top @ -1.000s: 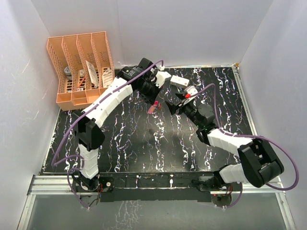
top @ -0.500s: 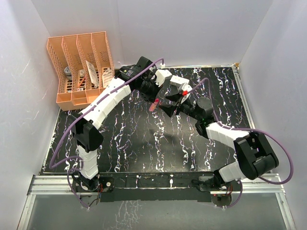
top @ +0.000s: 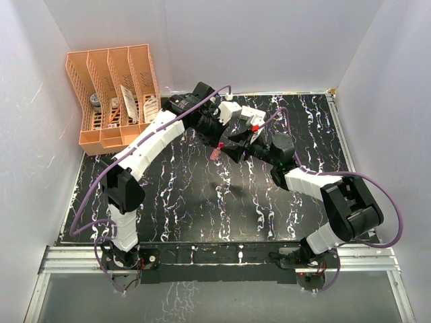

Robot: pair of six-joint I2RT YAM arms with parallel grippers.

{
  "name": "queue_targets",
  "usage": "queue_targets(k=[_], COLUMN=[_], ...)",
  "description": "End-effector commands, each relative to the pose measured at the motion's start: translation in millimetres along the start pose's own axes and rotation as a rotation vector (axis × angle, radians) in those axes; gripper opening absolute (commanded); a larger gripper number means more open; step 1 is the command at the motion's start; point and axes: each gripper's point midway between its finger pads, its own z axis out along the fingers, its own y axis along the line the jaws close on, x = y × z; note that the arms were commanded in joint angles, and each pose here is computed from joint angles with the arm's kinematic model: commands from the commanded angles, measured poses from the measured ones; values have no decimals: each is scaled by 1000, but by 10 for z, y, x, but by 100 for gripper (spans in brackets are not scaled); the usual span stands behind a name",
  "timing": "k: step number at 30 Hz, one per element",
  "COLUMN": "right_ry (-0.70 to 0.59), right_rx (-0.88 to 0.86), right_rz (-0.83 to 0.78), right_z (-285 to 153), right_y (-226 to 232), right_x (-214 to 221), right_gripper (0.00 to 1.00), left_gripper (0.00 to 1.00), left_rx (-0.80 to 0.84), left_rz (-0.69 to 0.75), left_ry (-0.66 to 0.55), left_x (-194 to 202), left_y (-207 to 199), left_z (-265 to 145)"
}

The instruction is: Put the keys on the keyring

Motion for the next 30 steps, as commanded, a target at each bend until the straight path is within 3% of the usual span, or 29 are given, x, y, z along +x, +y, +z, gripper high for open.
queue_targets(k=[1,19,23,30], right_ry=[-108,-100,-97,-100], right_rx=[-18,-72,-85,-74], right_rz=[-63,-50,-47,-44], right_z=[105,178,189,185], right_y=[-38,8,20,6], right_x=[-388,-339,-321,-333], right_gripper=[53,43,34,9], left_gripper=[0,0,0,0], left_rx=[20,27,32,21], left_rz=[29,49,53,48], left_ry=[-42,-54,-64,-58], left_x=[-33,-78,-114,-106], left_y=[-149,-181,-191,-171], left_z=[-271,-274,-273,-265])
